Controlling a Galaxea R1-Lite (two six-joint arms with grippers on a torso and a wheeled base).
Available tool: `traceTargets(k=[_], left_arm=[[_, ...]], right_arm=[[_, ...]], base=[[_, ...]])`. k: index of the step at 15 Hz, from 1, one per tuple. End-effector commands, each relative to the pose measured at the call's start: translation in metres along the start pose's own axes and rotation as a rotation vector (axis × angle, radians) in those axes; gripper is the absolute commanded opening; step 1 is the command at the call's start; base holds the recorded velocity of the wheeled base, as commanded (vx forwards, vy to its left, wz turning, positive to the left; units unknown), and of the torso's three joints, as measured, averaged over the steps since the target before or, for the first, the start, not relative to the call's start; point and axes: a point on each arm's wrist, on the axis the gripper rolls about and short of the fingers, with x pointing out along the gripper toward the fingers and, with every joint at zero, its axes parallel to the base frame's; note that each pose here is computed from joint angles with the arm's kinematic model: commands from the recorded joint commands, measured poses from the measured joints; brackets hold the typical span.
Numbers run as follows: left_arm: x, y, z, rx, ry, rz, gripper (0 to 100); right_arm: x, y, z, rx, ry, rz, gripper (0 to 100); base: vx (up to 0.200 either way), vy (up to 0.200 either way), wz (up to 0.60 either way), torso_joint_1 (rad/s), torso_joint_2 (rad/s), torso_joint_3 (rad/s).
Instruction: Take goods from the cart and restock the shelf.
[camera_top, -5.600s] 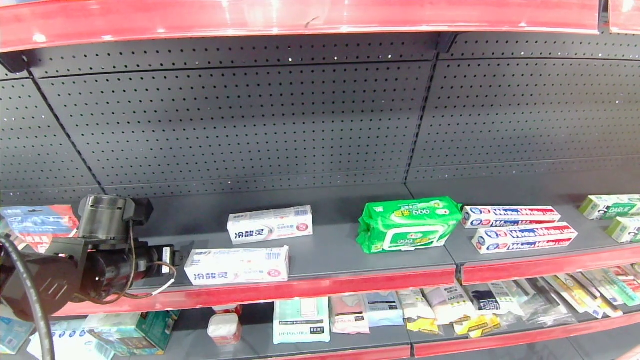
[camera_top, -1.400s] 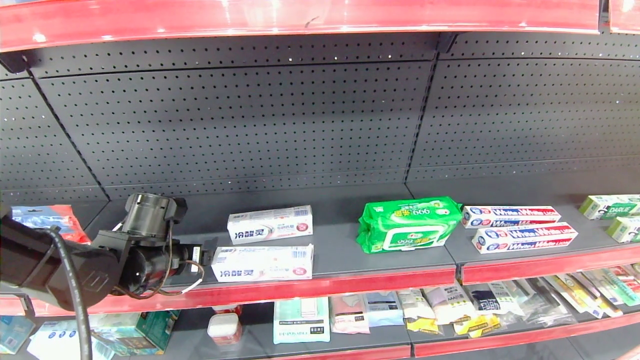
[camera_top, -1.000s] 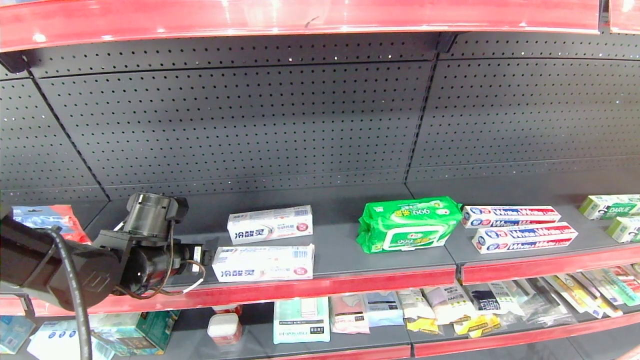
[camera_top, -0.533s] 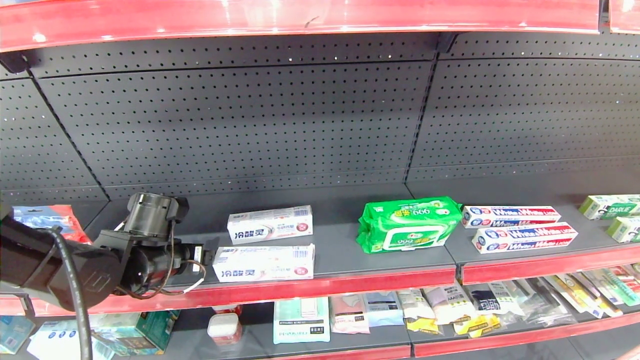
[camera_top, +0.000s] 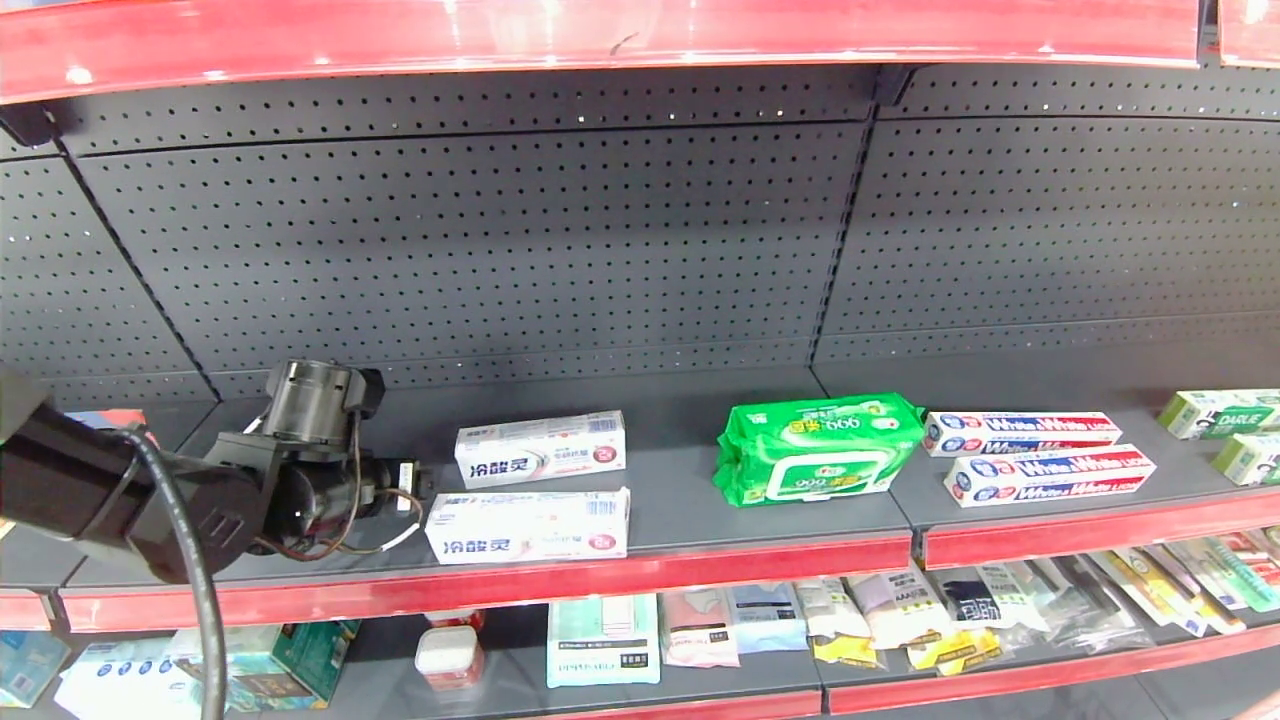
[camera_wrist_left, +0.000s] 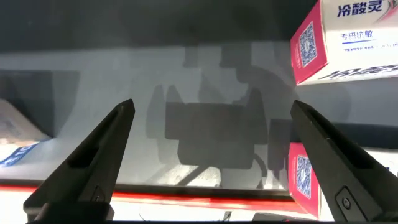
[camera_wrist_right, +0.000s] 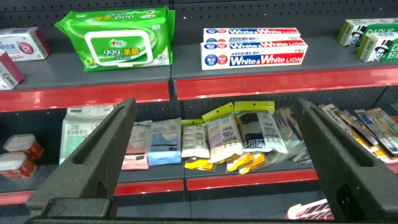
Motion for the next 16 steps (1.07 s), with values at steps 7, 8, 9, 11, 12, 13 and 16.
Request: traceTargets(k=[7,8,9,11,12,13,16], left_arm=[[0.016,-0.016,0.012,0.015,-0.016,-0.028,100],[0.016,-0.016,0.012,0.016,-0.016,-0.028,100],[0.017,-0.017,0.011,0.018,-0.015,-0.026,100],[0.018,-0.019,0.01,0.023,-0.009,-0.028,100],[0.019,-0.019,0.009,0.025,-0.006,-0.027,100],[0.02,-0.02,0.009,0.025,-0.006,-0.027,100],[0.023,-0.021,0.01,0.023,-0.006,-0.027,100]], right_arm=[[0.0,0.0,0.0,0.0,0.0,0.0,100],[0.0,0.0,0.0,0.0,0.0,-0.001,100],[0.0,0.0,0.0,0.0,0.0,0.0,100],[0.0,0.0,0.0,0.0,0.001,0.0,100],[0.0,0.0,0.0,0.001,0.0,0.0,100],[0.0,0.0,0.0,0.0,0.0,0.0,100],[0.0,0.0,0.0,0.0,0.001,0.0,100]], base=[[0.0,0.0,0.0,0.0,0.0,0.0],[0.0,0.0,0.0,0.0,0.0,0.0],[0.0,0.0,0.0,0.0,0.0,0.0],[0.0,0.0,0.0,0.0,0.0,0.0],[0.0,0.0,0.0,0.0,0.0,0.0],[0.0,0.0,0.0,0.0,0.0,0.0],[0.0,0.0,0.0,0.0,0.0,0.0]])
